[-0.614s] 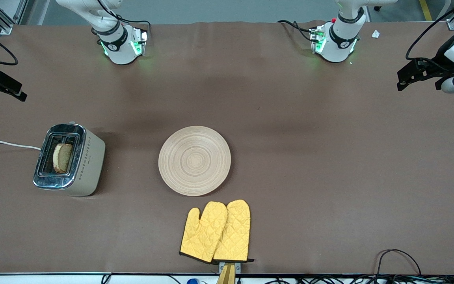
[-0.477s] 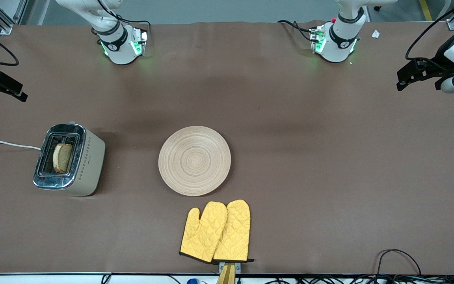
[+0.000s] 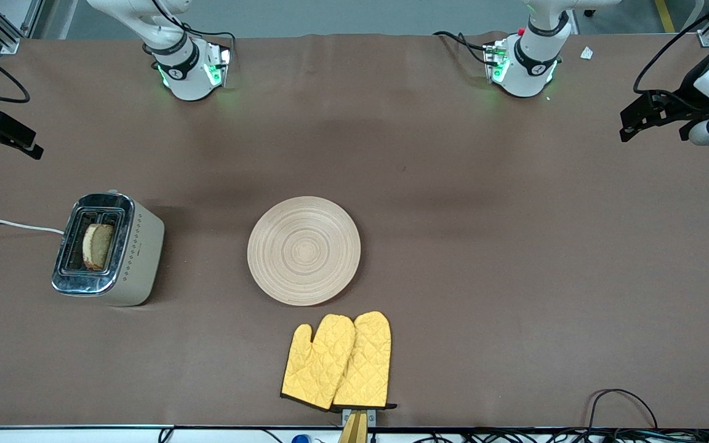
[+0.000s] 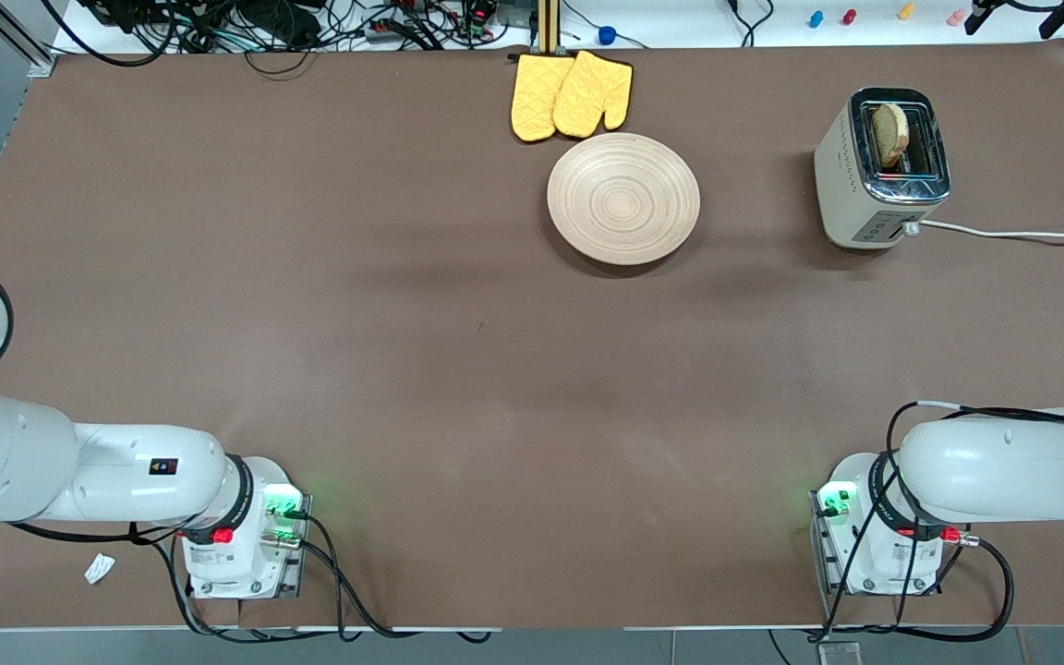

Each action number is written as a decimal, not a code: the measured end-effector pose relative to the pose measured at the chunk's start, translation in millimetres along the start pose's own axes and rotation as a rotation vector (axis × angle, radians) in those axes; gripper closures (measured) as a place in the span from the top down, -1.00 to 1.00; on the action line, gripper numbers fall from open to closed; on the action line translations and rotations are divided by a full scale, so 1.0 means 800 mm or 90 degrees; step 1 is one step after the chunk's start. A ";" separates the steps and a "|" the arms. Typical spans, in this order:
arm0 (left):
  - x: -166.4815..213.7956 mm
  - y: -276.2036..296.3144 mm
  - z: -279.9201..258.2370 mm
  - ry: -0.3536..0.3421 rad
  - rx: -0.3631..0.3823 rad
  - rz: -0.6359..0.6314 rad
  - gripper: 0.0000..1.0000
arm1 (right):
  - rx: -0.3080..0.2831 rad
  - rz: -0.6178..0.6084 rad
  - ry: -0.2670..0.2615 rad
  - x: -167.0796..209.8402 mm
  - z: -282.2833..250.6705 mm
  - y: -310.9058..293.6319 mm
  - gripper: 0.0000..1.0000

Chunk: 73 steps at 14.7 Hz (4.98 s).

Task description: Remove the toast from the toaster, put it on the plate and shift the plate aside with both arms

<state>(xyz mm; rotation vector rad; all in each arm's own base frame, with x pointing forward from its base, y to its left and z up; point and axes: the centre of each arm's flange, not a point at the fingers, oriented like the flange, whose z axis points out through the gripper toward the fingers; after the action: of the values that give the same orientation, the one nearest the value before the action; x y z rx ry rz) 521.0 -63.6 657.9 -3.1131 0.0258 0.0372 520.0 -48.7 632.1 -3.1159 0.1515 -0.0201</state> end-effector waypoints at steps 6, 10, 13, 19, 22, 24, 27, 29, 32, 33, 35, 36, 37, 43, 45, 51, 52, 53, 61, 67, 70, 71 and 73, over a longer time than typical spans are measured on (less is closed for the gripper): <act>0.008 0.003 0.007 0.002 -0.001 0.002 1.00 | 0.000 0.001 0.031 0.010 -0.004 0.000 1.00; 0.032 0.003 0.027 0.001 -0.004 0.002 1.00 | -0.001 0.016 0.035 0.041 0.050 -0.002 1.00; 0.044 0.001 0.031 0.000 -0.006 0.000 1.00 | -0.003 0.024 0.019 0.073 0.120 -0.010 1.00; 0.055 -0.003 0.038 -0.004 -0.007 -0.003 1.00 | -0.008 0.029 0.017 0.113 0.266 -0.007 1.00; 0.055 -0.003 0.036 -0.002 -0.007 -0.003 1.00 | -0.010 0.030 0.007 0.121 0.302 -0.005 1.00; 0.055 -0.003 0.036 -0.002 -0.007 -0.003 1.00 | -0.011 0.032 -0.003 0.122 0.316 -0.004 0.99; 0.055 -0.004 0.035 -0.001 -0.007 -0.003 1.00 | -0.013 0.044 -0.007 0.123 0.322 0.013 0.72; 0.055 -0.004 0.035 -0.001 -0.007 -0.003 1.00 | -0.013 0.052 -0.007 0.123 0.321 0.023 0.26; 0.055 -0.004 0.035 0.000 -0.007 -0.003 1.00 | -0.013 0.053 -0.007 0.123 0.321 0.024 -0.33; 0.055 -0.004 0.035 0.000 -0.007 -0.003 1.00 | -0.013 0.053 -0.007 0.123 0.321 0.024 -0.59; 0.055 -0.004 0.034 0.000 -0.007 -0.003 1.00 | -0.012 0.051 -0.005 0.124 0.319 0.022 -0.78; 0.055 -0.004 0.035 0.000 -0.007 -0.003 1.00 | -0.012 0.049 -0.002 0.126 0.316 0.020 -0.79; 0.055 -0.004 0.035 0.000 -0.007 -0.003 1.00 | -0.012 0.048 0.004 0.128 0.310 0.019 -0.79; 0.055 -0.004 0.034 0.000 -0.007 -0.003 1.00 | 0.000 0.039 -0.009 0.140 0.145 0.002 -0.87; 0.055 -0.004 0.034 0.000 -0.007 -0.003 1.00 | 0.033 0.037 0.008 0.130 0.086 -0.033 -0.87; 0.055 -0.004 0.034 0.000 -0.007 -0.003 1.00 | 0.169 0.076 0.036 0.139 0.153 -0.139 -0.87; 0.055 -0.004 0.034 0.001 -0.007 -0.003 1.00 | 0.200 0.091 0.029 0.141 0.184 -0.152 -0.87; 0.055 -0.004 0.034 0.001 -0.007 -0.003 1.00 | 0.223 0.105 0.023 0.140 0.214 -0.164 -0.87; 0.055 -0.004 0.033 0.001 -0.007 -0.003 1.00 | 0.232 0.098 -0.033 0.069 0.360 -0.410 -0.87; 0.055 -0.004 0.033 0.002 -0.007 -0.003 1.00 | 0.251 0.133 -0.054 0.067 0.438 -0.426 -0.87; 0.055 -0.004 0.032 0.003 -0.007 -0.003 1.00 | 0.235 0.107 -0.058 0.079 0.466 -0.386 -0.87; 0.055 -0.004 0.031 0.003 -0.007 -0.003 1.00 | 0.229 0.097 -0.062 0.080 0.477 -0.368 -0.87; 0.055 -0.004 0.031 0.004 -0.008 -0.003 1.00 | 0.216 0.081 -0.068 0.082 0.498 -0.335 -0.87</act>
<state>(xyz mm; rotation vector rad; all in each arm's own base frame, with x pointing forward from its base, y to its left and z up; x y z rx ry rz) 564.7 -60.6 632.5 -3.1251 0.0187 0.0279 616.4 220.1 240.9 -2.7552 0.3090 0.1097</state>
